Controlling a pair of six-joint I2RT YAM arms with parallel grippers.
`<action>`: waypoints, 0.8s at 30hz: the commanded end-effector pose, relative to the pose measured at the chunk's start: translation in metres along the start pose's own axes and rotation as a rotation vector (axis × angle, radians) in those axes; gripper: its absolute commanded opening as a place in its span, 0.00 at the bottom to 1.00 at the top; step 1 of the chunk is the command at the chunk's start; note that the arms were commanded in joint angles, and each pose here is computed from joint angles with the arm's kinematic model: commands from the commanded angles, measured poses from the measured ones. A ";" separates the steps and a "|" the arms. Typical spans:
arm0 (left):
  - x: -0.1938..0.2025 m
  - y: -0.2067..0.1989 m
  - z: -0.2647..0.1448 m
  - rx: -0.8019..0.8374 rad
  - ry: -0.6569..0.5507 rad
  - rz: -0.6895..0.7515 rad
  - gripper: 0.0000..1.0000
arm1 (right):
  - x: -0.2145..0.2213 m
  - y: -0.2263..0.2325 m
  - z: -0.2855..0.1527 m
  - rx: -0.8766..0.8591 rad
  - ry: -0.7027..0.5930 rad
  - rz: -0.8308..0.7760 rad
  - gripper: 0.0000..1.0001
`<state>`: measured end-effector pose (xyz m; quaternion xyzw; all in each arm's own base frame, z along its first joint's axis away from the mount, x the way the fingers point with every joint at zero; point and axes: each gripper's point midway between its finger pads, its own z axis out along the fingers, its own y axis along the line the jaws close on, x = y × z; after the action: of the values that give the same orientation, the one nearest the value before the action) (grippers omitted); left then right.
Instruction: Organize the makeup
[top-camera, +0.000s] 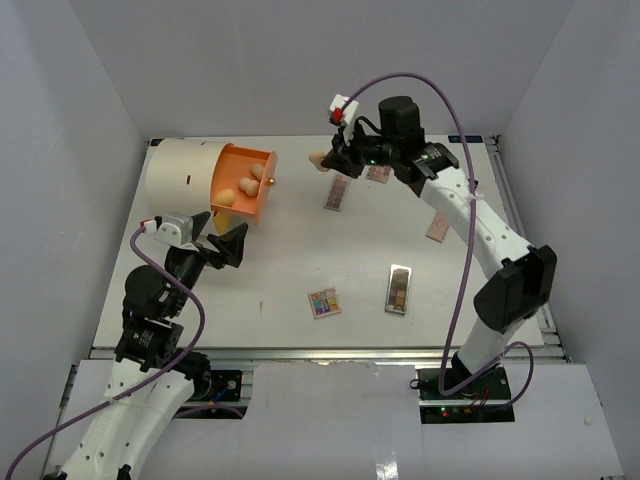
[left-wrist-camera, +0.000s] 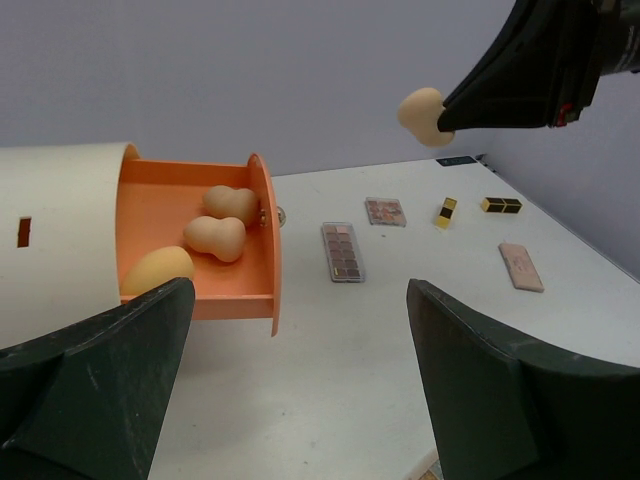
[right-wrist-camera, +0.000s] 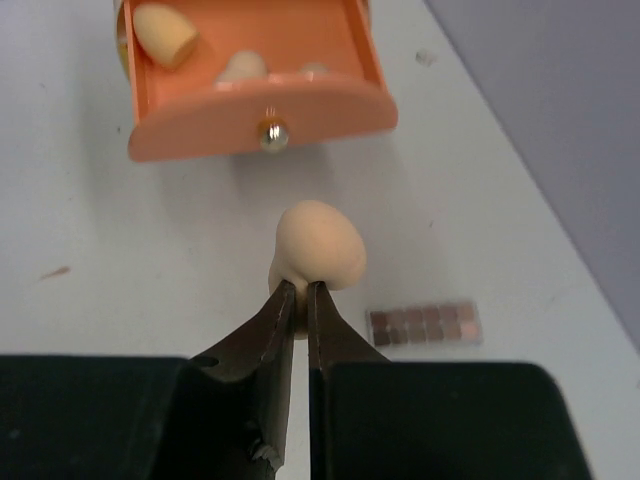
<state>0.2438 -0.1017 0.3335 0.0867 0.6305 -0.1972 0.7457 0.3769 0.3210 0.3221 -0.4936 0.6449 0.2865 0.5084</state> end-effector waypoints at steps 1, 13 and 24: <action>-0.002 0.016 -0.001 -0.069 -0.022 0.026 0.98 | -0.049 0.011 0.047 -0.039 -0.070 -0.052 0.08; -0.006 0.046 -0.003 -0.193 -0.051 0.038 0.98 | -0.088 0.031 0.145 0.013 -0.206 -0.097 0.10; -0.002 0.047 0.000 -0.182 -0.034 0.030 0.98 | -0.067 0.027 0.187 0.073 -0.206 -0.138 0.52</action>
<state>0.2613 -0.0546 0.3290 0.0165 0.6329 -0.1202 0.7647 0.4110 0.5068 0.2894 -0.5021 0.5983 0.2926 0.5517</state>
